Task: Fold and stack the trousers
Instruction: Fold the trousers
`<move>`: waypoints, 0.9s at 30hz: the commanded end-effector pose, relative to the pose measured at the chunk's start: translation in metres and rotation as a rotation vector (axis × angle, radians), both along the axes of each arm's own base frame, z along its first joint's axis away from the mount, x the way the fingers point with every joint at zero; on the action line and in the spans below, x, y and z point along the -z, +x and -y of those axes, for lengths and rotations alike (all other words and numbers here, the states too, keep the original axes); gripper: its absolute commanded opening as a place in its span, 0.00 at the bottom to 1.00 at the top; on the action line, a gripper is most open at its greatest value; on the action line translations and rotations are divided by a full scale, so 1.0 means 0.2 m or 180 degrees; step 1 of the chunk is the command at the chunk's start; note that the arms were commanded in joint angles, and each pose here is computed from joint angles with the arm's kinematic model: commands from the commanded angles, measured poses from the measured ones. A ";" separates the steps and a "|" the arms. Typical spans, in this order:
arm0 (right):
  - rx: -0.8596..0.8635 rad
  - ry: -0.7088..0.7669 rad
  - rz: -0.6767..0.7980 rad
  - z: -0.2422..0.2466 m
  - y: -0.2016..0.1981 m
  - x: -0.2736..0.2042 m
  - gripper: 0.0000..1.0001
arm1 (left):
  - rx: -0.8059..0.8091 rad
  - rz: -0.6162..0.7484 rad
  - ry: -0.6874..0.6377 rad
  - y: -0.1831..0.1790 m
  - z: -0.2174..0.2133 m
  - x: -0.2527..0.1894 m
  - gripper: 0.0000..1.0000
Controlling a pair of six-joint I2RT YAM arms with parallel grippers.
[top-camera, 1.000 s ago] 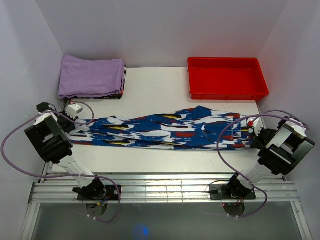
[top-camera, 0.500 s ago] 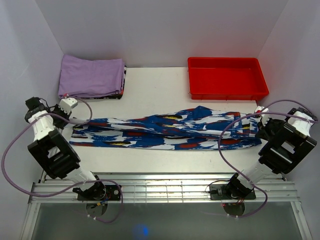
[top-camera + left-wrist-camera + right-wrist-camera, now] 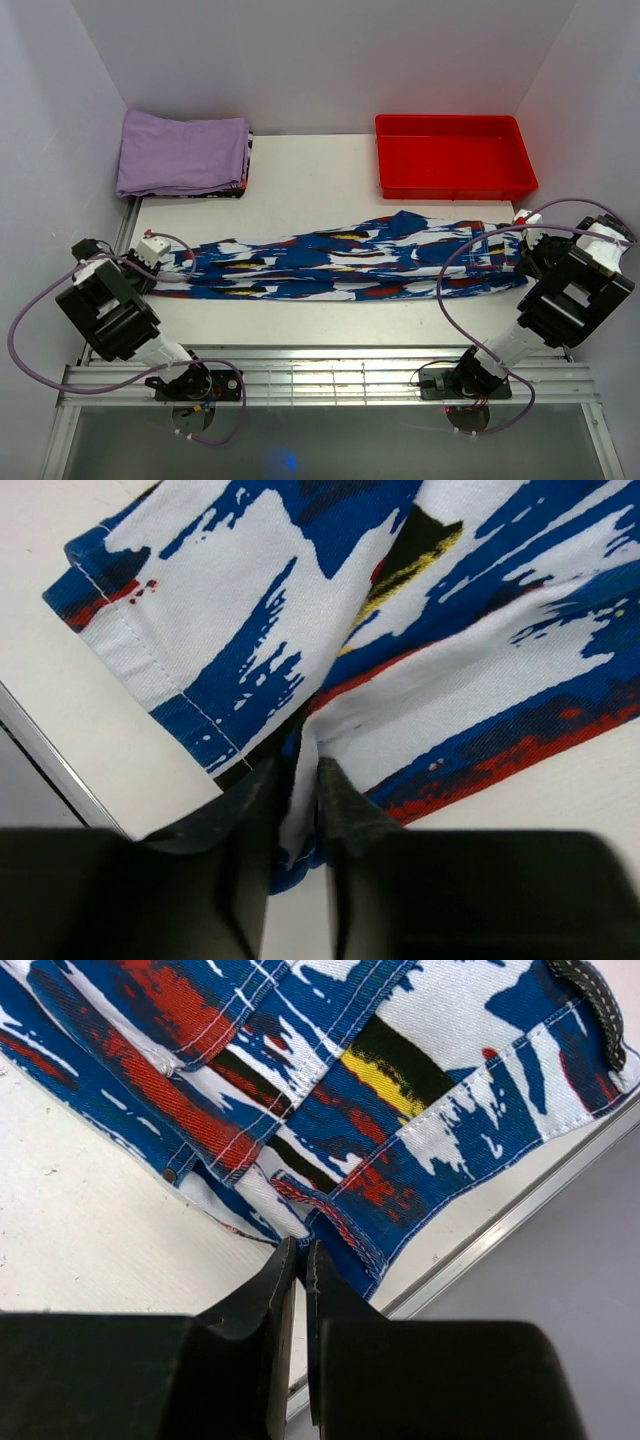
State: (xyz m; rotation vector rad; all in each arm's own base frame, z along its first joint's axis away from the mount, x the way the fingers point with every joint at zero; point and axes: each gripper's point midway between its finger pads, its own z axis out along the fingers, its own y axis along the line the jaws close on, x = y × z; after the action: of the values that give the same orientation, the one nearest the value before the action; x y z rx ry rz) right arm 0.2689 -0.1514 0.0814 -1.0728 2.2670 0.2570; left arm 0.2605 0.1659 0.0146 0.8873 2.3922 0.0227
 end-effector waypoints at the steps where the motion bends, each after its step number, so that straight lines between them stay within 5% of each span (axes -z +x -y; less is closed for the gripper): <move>1: 0.0076 -0.0210 0.0102 0.11 0.06 -0.02 0.08 | -0.0243 -0.0622 -0.0133 -0.25 -0.07 0.21 0.42; 5: 0.0031 -0.0261 0.0122 0.12 0.06 -0.03 0.08 | -0.0019 -0.0334 -0.0420 -0.27 -0.08 -0.06 0.61; 10: -0.0170 -0.0300 0.0025 0.06 -0.02 0.02 0.08 | 0.0078 -0.0102 -0.0679 -0.26 -0.03 -0.40 0.73; 11: -0.0211 -0.0305 0.0001 0.05 -0.04 0.03 0.13 | 0.0080 -0.0078 -0.0714 -0.25 -0.03 -0.43 0.83; 13: -0.0287 -0.0348 0.0019 0.04 -0.06 0.02 0.42 | -0.0001 0.0033 -0.0848 -0.21 -0.02 -0.51 0.89; 15: -0.0338 -0.0379 0.0068 0.02 -0.07 -0.03 0.57 | -0.0055 0.0079 -0.0981 -0.19 0.00 -0.54 0.98; 16: -0.0341 -0.0382 0.0130 0.02 -0.05 -0.06 0.71 | -0.0052 0.0079 -0.1091 -0.19 0.03 -0.57 0.98; 17: -0.0341 -0.0363 0.0186 0.01 -0.04 -0.09 0.73 | -0.0019 0.0166 -0.1185 -0.17 0.06 -0.60 0.98; 22: -0.0207 0.0118 0.0278 -0.12 0.05 -0.33 0.75 | -0.0169 0.0090 -0.1131 -0.10 0.15 -0.53 0.98; 27: -0.0292 0.0275 0.0089 -0.45 0.12 -0.30 0.67 | -0.0374 -0.0440 -0.0870 -0.16 0.32 -0.22 0.90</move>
State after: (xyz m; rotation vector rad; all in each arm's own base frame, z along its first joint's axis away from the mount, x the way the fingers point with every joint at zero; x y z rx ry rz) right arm 0.2971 -0.1171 0.1380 -1.2028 2.1463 0.2156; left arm 0.2258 0.1066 0.0772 0.7116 2.3988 -0.4037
